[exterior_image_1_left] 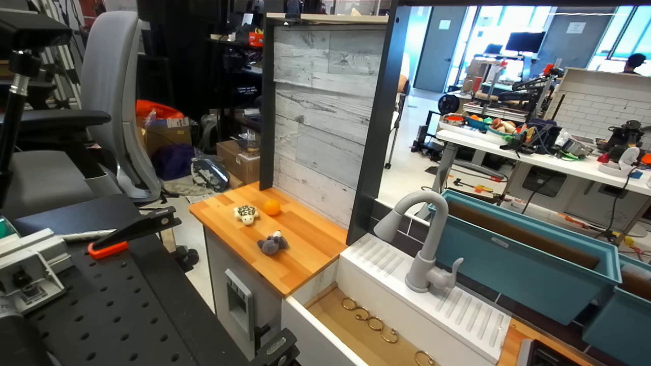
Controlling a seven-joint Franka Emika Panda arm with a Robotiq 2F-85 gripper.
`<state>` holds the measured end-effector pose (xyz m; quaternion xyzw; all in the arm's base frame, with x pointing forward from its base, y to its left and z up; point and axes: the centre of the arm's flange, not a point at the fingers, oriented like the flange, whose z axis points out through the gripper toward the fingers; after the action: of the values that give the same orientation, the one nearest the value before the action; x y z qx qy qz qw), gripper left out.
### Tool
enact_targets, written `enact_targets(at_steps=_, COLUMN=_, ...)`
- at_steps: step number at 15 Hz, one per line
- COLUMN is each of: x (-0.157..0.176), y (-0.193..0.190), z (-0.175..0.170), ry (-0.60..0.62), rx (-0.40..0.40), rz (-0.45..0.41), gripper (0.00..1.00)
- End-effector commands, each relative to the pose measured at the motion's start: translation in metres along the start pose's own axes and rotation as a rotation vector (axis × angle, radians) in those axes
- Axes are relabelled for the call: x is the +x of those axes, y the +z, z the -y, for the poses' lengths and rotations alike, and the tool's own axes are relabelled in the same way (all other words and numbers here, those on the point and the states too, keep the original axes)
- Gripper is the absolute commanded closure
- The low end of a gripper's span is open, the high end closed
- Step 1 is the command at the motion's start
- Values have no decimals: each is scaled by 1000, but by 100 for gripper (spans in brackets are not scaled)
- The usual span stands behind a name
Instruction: Move the grey plush toy backwards.
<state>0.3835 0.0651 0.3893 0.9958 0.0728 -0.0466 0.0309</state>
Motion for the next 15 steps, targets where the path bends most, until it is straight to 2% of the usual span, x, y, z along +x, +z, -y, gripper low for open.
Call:
enact_targets(at_steps=1, x=61, y=21, z=16, ry=-15, rx=49, rz=23, gripper=0)
enact_targets(at_steps=8, x=158, y=93, z=49, ry=-40, rx=91, rz=-2, gripper=0)
enact_targets(at_steps=13, x=196, y=149, z=69, ry=-33, rx=87, rz=17, gripper=0)
enact_targets(at_steps=15, x=203, y=173, z=73, ry=-8, rx=60, rz=31, gripper=0)
